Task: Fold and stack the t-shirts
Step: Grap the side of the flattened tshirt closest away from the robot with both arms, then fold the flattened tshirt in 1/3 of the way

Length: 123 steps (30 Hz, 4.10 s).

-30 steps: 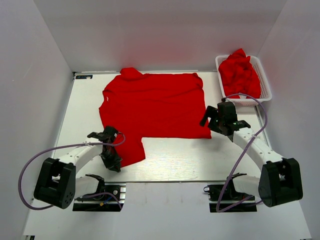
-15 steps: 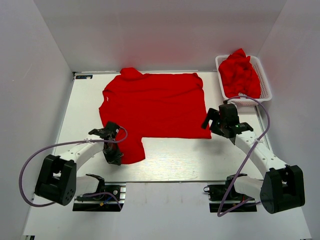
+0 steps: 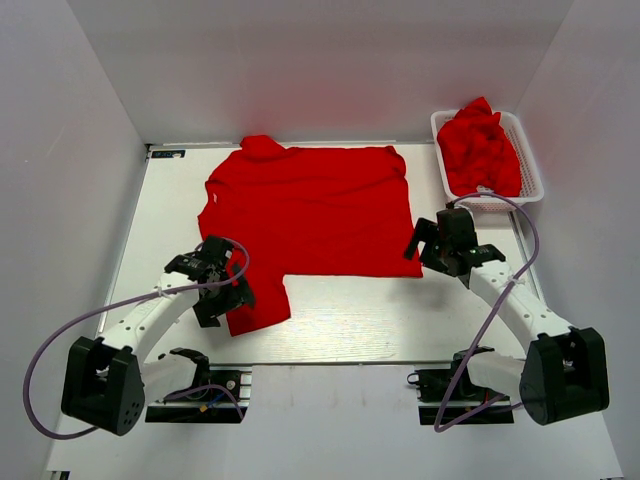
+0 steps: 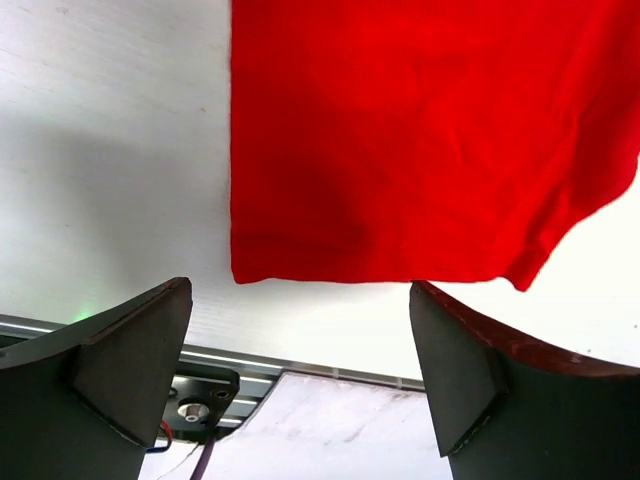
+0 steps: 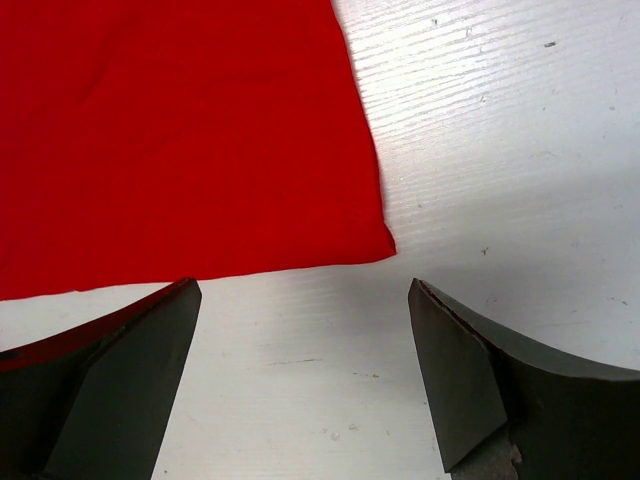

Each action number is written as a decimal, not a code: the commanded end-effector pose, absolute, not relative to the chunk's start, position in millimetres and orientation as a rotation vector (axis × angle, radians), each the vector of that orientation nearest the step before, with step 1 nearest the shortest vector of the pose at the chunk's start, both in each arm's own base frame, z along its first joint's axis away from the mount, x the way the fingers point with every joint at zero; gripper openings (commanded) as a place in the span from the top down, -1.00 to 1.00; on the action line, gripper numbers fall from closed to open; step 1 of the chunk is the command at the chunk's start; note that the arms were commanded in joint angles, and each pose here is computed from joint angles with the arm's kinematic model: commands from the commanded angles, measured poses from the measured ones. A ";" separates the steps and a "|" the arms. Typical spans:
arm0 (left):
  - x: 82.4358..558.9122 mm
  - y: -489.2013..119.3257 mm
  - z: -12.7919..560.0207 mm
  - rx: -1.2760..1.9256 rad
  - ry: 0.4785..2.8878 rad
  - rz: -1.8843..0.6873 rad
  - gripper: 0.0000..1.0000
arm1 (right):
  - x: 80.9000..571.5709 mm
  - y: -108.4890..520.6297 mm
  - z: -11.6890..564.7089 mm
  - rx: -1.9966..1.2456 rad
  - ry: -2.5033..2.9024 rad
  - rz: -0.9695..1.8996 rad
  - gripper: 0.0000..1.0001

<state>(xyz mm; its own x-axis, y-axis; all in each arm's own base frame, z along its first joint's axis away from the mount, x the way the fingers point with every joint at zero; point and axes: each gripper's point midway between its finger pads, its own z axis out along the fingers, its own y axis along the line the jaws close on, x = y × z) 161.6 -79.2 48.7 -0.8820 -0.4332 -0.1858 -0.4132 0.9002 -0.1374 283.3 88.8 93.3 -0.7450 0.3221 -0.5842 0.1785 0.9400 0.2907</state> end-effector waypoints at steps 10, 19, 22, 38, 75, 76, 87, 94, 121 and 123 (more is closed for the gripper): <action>167.6 -77.7 18.7 -0.683 2.867 -0.097 -0.85 | 286.9 84.4 90.4 0.341 2.446 0.238 -0.81; 156.6 -77.5 -11.6 -0.687 2.899 -0.101 -0.36 | 284.9 86.3 85.2 0.337 2.472 0.244 -0.81; 163.3 -77.4 -13.1 -0.686 2.888 -0.090 -0.16 | 283.4 85.6 84.1 0.335 2.476 0.243 -0.81; 175.6 -92.2 7.8 -0.562 2.846 -0.229 1.00 | 256.7 78.1 67.6 0.401 2.537 0.210 -0.81; 188.0 -110.7 56.3 -0.420 2.799 -0.395 1.00 | 286.7 93.8 24.3 0.503 2.499 0.277 0.96; 189.9 -113.0 59.5 -0.415 2.793 -0.412 1.00 | 285.5 93.7 25.3 0.499 2.496 0.281 1.00; 190.9 -127.3 103.4 -0.310 2.763 -0.559 1.00 | 267.9 91.9 42.6 0.393 2.508 0.292 1.00; 251.4 -144.8 129.4 -0.289 2.642 -0.609 1.00 | 295.4 99.8 60.3 0.346 2.467 0.314 1.00; 465.7 -117.3 209.4 -0.094 2.150 -0.288 1.00 | 398.4 92.0 97.0 0.224 2.519 0.031 1.00; 476.4 -116.0 217.5 -0.070 2.104 -0.290 1.00 | 407.2 91.2 104.5 0.231 2.502 0.020 1.00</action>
<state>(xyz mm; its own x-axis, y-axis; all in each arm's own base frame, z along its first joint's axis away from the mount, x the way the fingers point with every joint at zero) 447.8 -119.8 176.6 -0.6515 -0.1954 -0.7331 0.0013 0.9660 -0.2586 394.0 99.6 88.8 -0.8105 0.1870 -0.5551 0.1515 0.9823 0.1098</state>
